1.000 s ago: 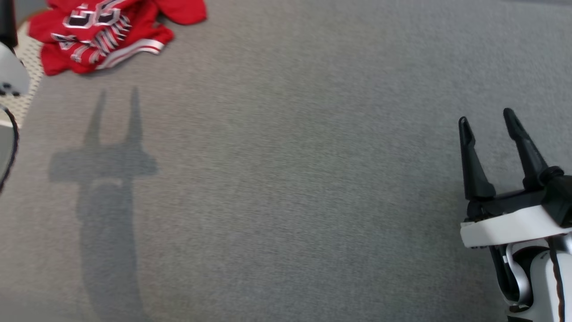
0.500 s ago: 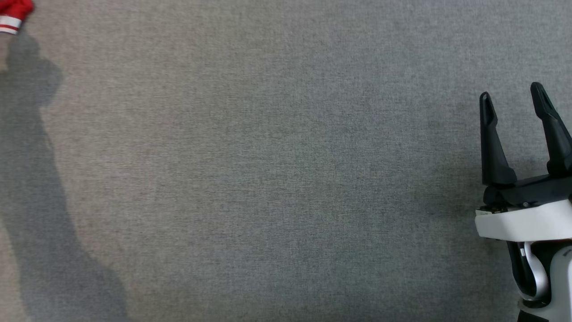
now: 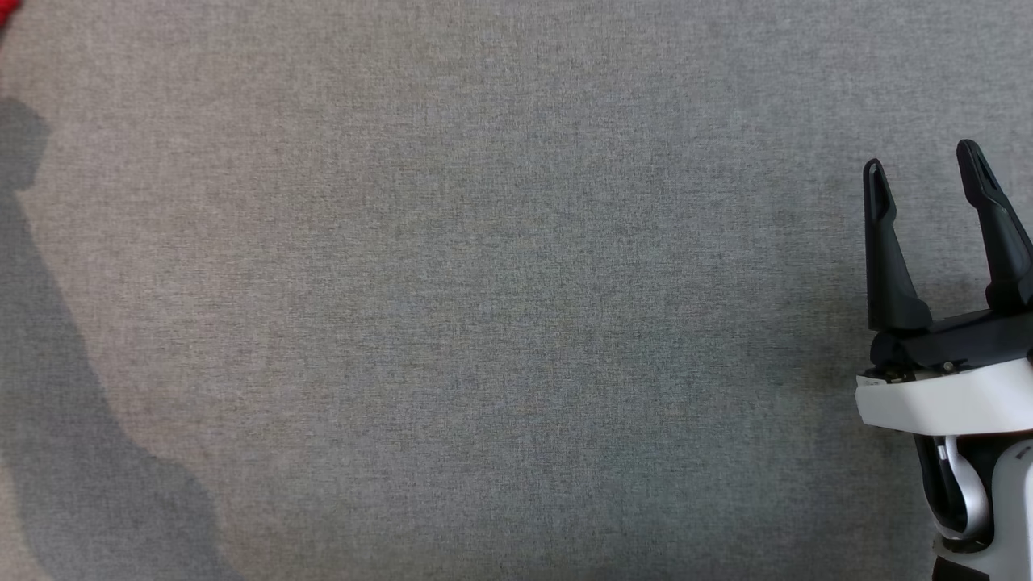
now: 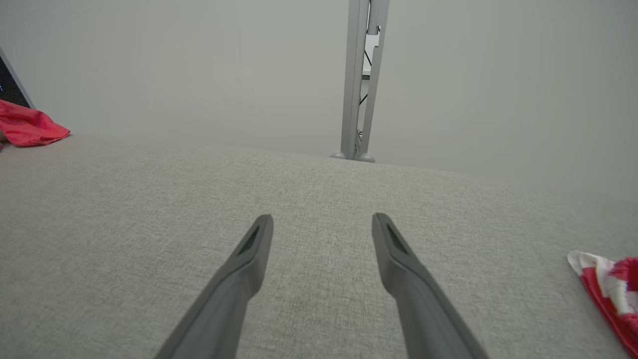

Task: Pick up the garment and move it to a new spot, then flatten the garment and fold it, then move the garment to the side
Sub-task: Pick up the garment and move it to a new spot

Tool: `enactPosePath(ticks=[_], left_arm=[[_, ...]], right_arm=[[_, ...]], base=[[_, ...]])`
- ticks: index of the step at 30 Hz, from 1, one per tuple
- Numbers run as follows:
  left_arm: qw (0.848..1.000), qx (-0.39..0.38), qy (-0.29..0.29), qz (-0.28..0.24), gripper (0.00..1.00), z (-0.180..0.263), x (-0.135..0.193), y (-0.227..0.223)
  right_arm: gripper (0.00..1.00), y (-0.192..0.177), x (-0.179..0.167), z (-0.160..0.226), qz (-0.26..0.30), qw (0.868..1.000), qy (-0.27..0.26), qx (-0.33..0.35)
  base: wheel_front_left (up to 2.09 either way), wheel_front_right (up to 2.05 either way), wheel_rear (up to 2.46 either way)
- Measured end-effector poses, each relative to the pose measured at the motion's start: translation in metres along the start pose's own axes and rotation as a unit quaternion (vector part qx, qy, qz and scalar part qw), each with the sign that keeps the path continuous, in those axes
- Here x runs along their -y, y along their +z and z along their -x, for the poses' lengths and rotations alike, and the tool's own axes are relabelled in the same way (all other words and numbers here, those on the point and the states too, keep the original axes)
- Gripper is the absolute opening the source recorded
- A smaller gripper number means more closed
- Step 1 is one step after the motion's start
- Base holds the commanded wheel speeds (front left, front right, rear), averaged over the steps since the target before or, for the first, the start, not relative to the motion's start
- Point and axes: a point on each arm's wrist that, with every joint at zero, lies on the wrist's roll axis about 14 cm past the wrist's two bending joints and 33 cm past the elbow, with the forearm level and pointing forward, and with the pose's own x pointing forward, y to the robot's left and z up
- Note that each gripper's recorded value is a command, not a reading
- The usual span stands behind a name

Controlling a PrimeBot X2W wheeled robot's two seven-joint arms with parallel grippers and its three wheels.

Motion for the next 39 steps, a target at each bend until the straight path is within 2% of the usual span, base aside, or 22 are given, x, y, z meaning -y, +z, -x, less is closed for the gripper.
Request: enactPosePath(ticks=[7, 11, 15, 20, 24, 27, 32, 39], left_arm=[[0.999, 0.048, -0.002, -0.006, 0.0, 0.019, -0.005, 0.039], [0.995, 0.098, -0.014, -0.004, 0.0, 0.039, -0.004, 0.081], [0.988, 0.148, -0.048, -0.012, 0.0, 0.068, 0.009, 0.123], [0.969, 0.222, -0.102, -0.03, 0.0, 0.118, 0.04, 0.179], [0.944, 0.286, -0.153, -0.051, 0.0, 0.17, 0.077, 0.22], [0.922, 0.324, -0.199, -0.075, 0.0, 0.209, 0.114, 0.232], [0.872, 0.364, -0.31, -0.101, 0.0, 0.277, 0.195, 0.224], [0.805, 0.39, -0.436, -0.098, 0.0, 0.34, 0.277, 0.199]], right_arm=[[1.0, 0.015, -0.003, 0.006, -0.009, 1.0, 0.002, 0.019], [1.0, 0.03, -0.004, 0.015, -0.018, 0.999, 0.001, 0.036], [1.0, 0.047, -0.001, 0.029, -0.024, 0.998, -0.006, 0.054], [1.0, 0.067, 0.007, 0.052, -0.027, 0.996, -0.021, 0.076], [1.0, 0.083, 0.013, 0.073, -0.032, 0.994, -0.034, 0.096], [1.0, 0.094, 0.021, 0.091, -0.032, 0.992, -0.049, 0.11], [1.0, 0.107, 0.037, 0.119, -0.029, 0.988, -0.078, 0.129], [1.0, 0.109, 0.063, 0.151, -0.027, 0.983, -0.125, 0.135]], base=[[0.0, 0.0, 0.0], [0.0, 0.0, 0.0], [0.0, 0.0, 0.0], [0.0, 0.0, 0.0], [0.0, 0.0, 0.0], [0.0, 0.0, 0.0], [0.0, 0.0, 0.0], [0.0, 0.0, 0.0]])
